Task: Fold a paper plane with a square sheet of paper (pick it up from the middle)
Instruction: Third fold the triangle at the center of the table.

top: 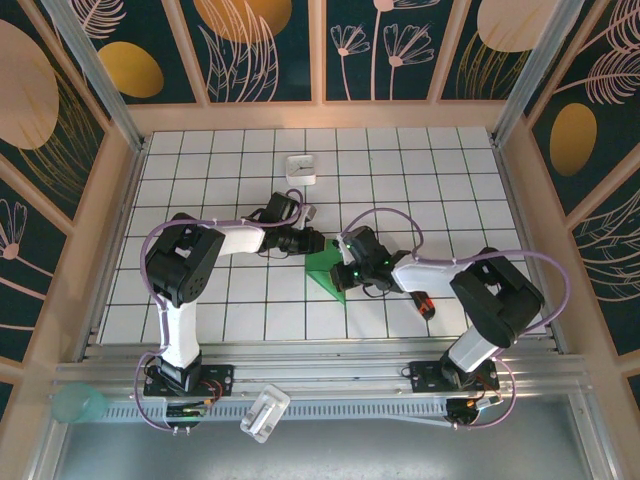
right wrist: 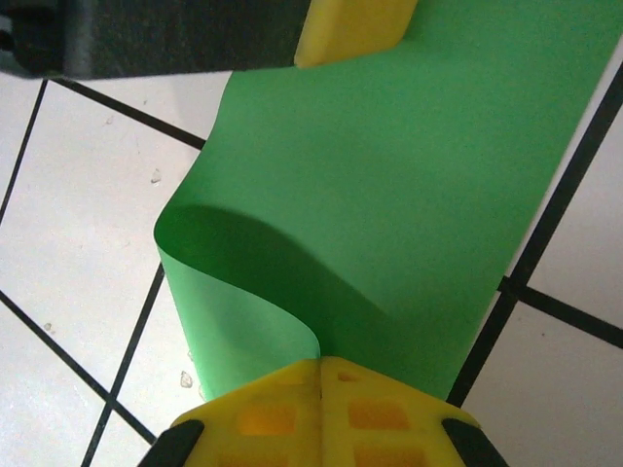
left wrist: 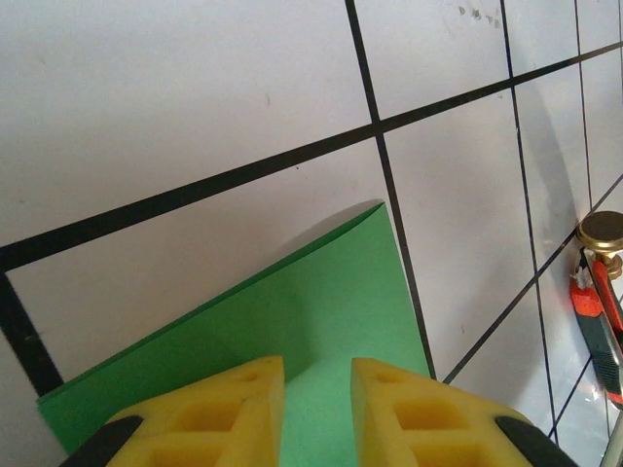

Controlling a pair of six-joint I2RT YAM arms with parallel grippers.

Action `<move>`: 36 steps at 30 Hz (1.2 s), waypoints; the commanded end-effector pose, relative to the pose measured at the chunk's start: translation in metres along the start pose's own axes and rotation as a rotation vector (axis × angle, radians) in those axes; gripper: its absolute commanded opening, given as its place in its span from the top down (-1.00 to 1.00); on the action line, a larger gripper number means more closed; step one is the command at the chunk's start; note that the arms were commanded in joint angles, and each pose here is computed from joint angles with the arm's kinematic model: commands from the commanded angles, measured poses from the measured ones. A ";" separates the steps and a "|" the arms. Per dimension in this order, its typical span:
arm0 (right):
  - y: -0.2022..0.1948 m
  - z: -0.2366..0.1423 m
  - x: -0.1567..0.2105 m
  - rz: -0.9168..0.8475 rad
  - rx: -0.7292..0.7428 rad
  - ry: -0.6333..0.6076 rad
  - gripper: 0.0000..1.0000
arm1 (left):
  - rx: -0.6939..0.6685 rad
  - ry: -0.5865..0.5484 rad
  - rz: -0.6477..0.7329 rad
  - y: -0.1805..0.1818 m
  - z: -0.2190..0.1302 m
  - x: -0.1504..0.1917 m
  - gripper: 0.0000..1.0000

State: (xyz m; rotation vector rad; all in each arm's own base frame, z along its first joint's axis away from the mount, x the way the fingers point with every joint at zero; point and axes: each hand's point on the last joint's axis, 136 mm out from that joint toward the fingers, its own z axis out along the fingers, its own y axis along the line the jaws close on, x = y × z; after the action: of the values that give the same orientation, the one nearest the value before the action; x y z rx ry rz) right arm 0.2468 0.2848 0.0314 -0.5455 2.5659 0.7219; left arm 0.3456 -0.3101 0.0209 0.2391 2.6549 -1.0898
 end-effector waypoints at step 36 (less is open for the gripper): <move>-0.013 0.000 0.002 0.010 0.029 -0.002 0.94 | -0.084 0.063 -0.025 0.025 0.009 0.020 0.45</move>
State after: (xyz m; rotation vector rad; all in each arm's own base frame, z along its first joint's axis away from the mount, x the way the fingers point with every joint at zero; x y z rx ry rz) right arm 0.2477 0.2790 0.0224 -0.5371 2.5912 0.6999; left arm 0.3462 -0.3102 0.0214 0.2430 2.6524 -1.0883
